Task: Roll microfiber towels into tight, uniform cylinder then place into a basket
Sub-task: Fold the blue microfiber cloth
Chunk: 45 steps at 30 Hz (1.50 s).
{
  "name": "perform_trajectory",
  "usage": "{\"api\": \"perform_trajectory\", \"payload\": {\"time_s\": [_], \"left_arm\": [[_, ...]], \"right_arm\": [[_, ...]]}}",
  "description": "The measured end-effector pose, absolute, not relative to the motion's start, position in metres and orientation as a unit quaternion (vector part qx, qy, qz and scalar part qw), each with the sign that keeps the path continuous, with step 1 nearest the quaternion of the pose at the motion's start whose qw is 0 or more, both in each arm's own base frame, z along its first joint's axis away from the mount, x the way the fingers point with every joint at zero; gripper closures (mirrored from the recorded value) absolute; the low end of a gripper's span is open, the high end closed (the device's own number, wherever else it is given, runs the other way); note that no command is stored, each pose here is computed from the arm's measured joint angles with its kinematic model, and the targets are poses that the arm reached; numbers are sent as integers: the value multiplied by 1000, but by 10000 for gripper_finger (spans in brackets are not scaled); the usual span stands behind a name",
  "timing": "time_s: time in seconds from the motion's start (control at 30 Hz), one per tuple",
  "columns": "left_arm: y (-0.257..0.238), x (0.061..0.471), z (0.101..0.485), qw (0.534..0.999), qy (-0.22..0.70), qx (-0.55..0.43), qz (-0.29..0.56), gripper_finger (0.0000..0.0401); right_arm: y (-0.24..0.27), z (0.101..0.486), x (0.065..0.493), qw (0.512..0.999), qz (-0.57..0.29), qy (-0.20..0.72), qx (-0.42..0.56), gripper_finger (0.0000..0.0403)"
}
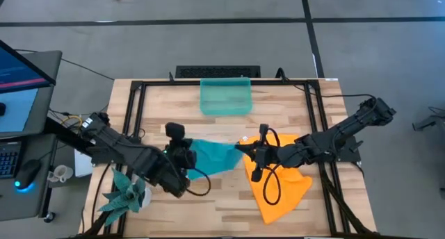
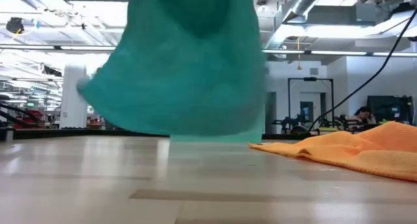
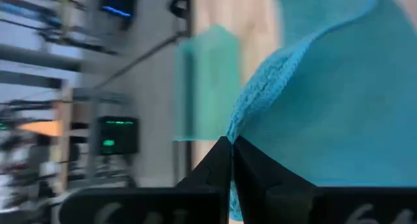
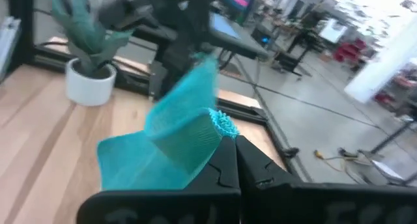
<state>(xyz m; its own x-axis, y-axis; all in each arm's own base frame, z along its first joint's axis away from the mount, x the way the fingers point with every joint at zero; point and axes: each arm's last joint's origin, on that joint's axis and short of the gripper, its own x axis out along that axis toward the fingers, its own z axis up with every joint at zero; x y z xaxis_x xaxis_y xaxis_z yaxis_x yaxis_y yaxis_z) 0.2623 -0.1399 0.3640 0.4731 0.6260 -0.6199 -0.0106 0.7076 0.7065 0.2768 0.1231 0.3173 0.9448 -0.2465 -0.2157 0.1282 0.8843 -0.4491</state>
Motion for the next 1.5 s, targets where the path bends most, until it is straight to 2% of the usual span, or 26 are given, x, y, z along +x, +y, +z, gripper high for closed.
{"api": "perform_trajectory", "payload": {"time_s": [0.33, 0.57, 0.8, 1.0, 1.17, 1.3, 1.5], "left_arm": [[-123, 269, 366, 777, 492, 336, 203, 401], [-85, 275, 373, 768, 516, 300, 234, 401], [-42, 227, 371, 776, 530, 209, 271, 401], [-30, 186, 364, 827, 462, 146, 283, 401], [-26, 174, 363, 845, 436, 146, 273, 401], [-36, 185, 356, 867, 435, 116, 216, 401], [-62, 197, 325, 849, 485, 116, 174, 401]], "right_arm": [[110, 316, 281, 951, -122, 150, -241, 403], [84, 314, 290, 942, -151, 170, -247, 403], [71, 314, 295, 939, -149, 175, -254, 403], [57, 313, 302, 938, -155, 170, -259, 403], [46, 311, 314, 945, -130, 152, -258, 403], [48, 295, 323, 948, -117, 174, -239, 403], [77, 265, 330, 947, -70, 222, -221, 403]]}}
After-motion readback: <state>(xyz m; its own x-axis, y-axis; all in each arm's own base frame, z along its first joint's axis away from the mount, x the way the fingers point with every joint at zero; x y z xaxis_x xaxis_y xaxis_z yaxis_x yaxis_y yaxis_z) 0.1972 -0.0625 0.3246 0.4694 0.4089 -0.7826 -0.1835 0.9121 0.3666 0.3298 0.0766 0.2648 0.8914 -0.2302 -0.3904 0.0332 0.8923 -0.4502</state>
